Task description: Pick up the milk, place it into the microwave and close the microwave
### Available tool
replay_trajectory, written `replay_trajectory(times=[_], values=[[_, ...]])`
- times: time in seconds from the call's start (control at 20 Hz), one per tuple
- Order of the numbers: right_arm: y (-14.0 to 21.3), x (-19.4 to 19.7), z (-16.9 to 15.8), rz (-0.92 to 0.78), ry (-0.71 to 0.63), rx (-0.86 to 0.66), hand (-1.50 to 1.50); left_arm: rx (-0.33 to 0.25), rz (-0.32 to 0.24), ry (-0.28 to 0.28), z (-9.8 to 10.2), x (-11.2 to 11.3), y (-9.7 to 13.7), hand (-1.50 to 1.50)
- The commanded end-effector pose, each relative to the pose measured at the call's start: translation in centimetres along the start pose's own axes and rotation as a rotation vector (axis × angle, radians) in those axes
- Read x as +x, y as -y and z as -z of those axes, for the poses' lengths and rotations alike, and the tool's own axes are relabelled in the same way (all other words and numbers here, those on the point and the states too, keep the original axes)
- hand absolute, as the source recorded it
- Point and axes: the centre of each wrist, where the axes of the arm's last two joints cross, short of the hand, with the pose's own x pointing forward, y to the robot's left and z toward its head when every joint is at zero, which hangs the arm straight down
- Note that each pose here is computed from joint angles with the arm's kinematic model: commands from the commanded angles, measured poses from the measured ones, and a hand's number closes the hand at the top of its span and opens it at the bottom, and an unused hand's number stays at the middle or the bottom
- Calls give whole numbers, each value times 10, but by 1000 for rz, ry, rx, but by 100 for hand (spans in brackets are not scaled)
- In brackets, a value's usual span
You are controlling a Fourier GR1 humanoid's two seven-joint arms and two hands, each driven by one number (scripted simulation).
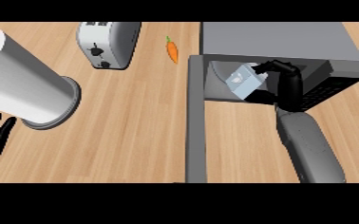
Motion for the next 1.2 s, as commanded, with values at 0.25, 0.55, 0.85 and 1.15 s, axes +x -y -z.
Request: replay_trajectory(times=[0.25, 0.55, 0.85, 1.15], values=[[-4, -7, 34, -129, -182, -197, 150, -21, 32, -3, 9, 0, 2, -150], [23, -17, 14, -360, -72, -175, -150, -60, 80, 0, 17, 7, 4, -150], [23, -16, 10, -383, -54, -220, -150, -85, 75, -11, 22, 1, 7, -150], [3, -15, -12, -242, -148, -158, -150, -127, 69, -7, 32, -2, 12, -150]])
